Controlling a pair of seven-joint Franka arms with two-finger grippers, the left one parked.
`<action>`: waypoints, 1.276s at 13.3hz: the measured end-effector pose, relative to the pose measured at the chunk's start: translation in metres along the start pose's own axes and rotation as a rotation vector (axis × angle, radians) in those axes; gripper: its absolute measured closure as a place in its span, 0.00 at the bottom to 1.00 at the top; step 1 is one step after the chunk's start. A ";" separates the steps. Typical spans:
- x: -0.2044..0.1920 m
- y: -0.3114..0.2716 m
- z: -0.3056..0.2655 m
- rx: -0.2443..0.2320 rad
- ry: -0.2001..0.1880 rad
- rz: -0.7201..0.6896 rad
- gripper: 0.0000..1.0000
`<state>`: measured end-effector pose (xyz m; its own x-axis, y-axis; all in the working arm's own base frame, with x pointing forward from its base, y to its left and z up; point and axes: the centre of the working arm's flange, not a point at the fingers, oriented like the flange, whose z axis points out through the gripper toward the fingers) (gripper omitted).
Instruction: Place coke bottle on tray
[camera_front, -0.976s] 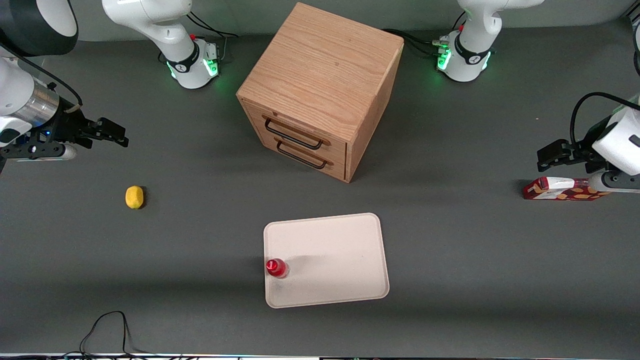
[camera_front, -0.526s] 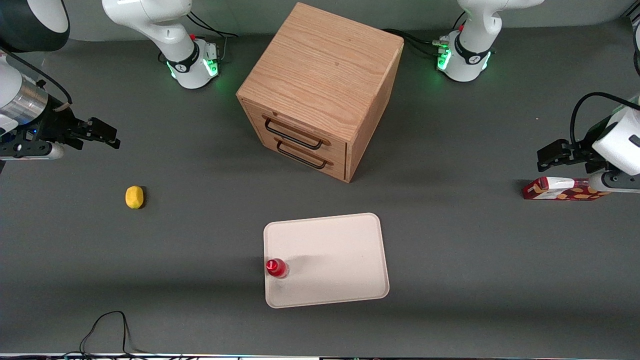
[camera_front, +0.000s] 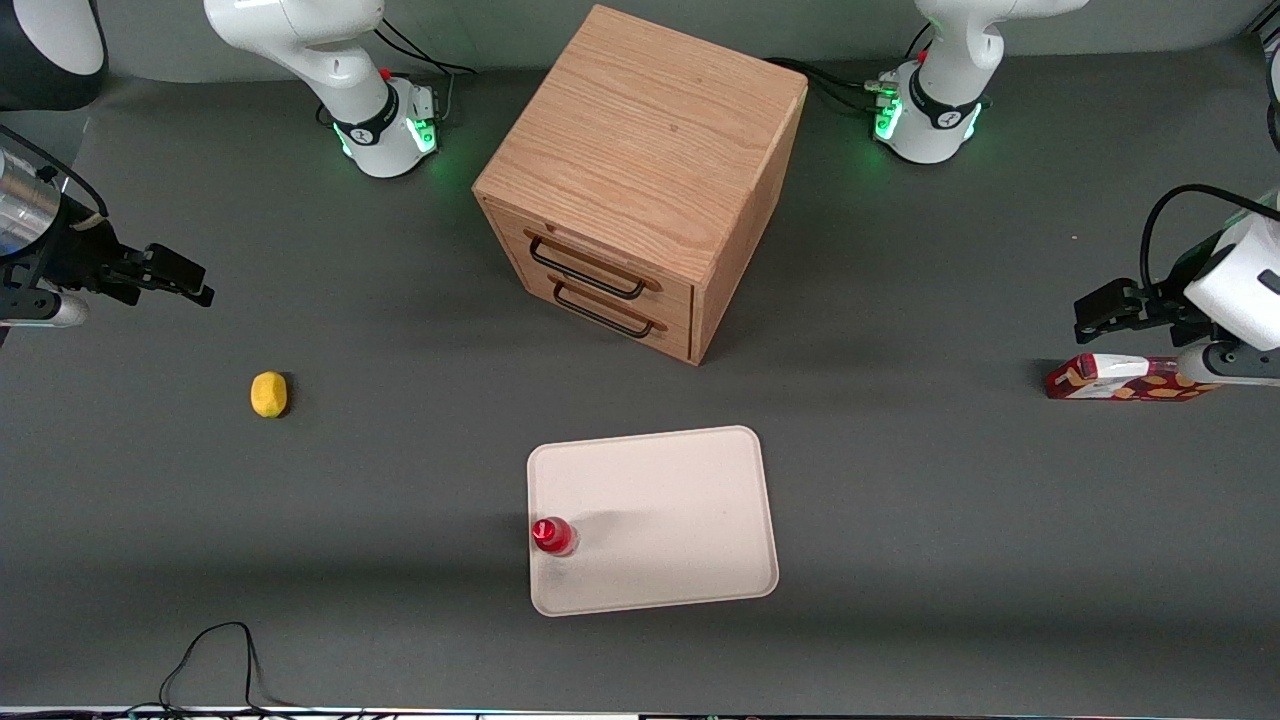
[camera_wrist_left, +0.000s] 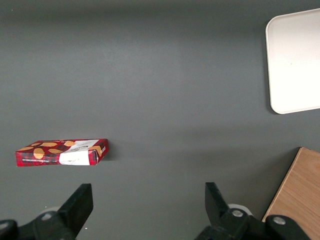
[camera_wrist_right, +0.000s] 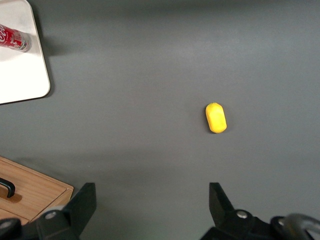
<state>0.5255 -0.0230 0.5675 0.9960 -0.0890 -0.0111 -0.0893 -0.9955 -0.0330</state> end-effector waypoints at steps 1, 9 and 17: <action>0.000 0.000 0.000 -0.001 0.000 0.000 0.00; 0.029 -0.038 -0.012 -0.015 0.025 -0.057 0.00; 0.161 -0.214 0.110 0.036 0.015 0.086 0.00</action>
<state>0.7041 0.1799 0.4631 0.9846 -0.1746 -0.0009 -0.1743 -0.9823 -0.0683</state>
